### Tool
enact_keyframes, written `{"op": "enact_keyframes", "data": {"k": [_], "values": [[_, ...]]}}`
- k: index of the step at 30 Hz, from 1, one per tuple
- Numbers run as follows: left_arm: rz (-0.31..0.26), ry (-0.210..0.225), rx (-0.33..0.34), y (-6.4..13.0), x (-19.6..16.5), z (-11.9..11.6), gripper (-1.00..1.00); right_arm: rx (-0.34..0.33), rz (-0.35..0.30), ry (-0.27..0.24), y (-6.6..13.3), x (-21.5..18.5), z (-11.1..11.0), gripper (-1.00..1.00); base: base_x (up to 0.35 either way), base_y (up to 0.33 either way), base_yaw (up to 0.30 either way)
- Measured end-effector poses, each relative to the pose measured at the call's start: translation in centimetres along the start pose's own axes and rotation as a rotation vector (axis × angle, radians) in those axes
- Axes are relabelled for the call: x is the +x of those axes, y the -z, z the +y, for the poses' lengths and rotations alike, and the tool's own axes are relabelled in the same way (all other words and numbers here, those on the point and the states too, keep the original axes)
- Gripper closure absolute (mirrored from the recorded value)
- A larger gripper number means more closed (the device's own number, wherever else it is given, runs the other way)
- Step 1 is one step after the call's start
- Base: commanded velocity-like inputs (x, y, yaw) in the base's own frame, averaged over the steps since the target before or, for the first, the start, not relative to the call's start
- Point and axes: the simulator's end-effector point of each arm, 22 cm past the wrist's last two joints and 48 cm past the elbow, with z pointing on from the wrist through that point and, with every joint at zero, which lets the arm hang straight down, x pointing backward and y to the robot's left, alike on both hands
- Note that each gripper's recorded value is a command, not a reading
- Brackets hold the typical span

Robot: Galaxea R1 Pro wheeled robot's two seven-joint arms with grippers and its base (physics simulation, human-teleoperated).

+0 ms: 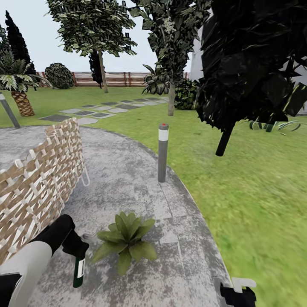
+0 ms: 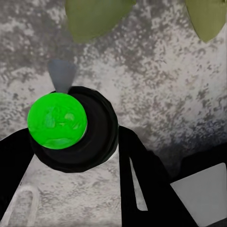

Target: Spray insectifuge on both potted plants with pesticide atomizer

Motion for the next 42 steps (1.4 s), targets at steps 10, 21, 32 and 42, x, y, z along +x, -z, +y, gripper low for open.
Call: {"op": "enact_keyframes", "data": {"k": [10, 21, 32, 42], "values": [[0.020, -0.003, 0.018, -1.1, 1.2, -0.5, 1.00, -0.003, 0.000, 0.002, 0.0, 0.0, 0.1, -1.00, 0.012, 0.009, 0.000], [0.112, 0.011, 0.038, -4.9, 7.3, -0.9, 1.00, -0.004, 0.001, 0.002, 0.0, 0.0, 0.2, -1.00, 0.000, 0.000, 0.000], [0.094, 0.004, 0.080, -5.5, 6.1, -3.6, 1.00, -0.004, 0.004, 0.003, 0.1, 0.3, 0.2, -1.00, 0.000, 0.000, 0.000], [0.062, 0.003, 0.037, -4.2, 4.9, -2.0, 1.00, -0.001, 0.004, -0.002, 0.1, 0.4, 0.1, -1.00, 0.000, 0.000, 0.016]]}}
